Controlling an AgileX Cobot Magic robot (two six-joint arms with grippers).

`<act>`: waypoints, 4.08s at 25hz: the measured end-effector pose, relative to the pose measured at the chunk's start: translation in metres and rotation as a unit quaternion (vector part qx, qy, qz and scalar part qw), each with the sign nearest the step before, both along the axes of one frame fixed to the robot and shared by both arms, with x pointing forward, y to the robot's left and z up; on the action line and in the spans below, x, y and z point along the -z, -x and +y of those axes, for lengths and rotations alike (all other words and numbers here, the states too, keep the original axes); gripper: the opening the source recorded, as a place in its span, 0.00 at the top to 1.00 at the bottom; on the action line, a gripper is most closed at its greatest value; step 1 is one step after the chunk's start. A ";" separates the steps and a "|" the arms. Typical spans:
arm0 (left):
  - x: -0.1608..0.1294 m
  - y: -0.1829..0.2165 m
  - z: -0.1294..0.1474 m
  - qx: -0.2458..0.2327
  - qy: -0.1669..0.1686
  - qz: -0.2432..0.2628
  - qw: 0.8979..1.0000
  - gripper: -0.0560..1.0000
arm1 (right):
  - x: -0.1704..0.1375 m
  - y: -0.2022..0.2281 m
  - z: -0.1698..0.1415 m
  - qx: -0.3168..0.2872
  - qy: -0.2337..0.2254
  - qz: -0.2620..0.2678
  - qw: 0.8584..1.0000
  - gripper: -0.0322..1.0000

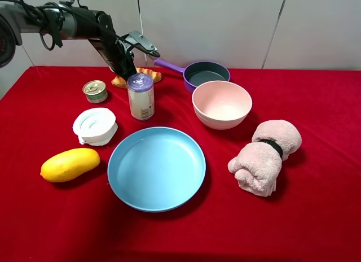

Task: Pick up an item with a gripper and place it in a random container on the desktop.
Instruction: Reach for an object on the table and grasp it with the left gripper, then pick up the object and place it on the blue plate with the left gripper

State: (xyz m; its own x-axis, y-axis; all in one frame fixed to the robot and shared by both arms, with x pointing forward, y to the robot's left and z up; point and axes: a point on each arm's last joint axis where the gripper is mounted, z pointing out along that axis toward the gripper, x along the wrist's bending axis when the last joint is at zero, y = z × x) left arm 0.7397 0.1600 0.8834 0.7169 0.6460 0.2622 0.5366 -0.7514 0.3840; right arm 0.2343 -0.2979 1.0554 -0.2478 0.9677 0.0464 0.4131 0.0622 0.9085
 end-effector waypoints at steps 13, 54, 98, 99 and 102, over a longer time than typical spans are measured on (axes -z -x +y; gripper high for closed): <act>0.000 0.000 0.000 0.000 0.000 -0.002 1.000 0.44 | 0.000 0.000 0.000 0.000 0.000 0.000 1.000 0.30; -0.056 0.002 0.019 -0.010 -0.007 -0.025 1.000 0.45 | 0.000 0.000 0.000 0.000 0.000 0.000 1.000 0.30; -0.210 0.101 -0.047 0.081 0.019 -0.009 0.997 0.47 | 0.000 0.000 0.000 0.000 0.000 0.000 1.000 0.30; -0.209 0.103 -0.050 0.085 0.018 -0.006 0.996 0.47 | 0.000 0.000 0.000 0.000 0.000 0.000 1.000 0.30; -0.208 0.111 -0.062 0.100 0.018 0.005 0.995 0.47 | 0.000 0.000 0.000 0.000 0.000 -0.001 1.000 0.30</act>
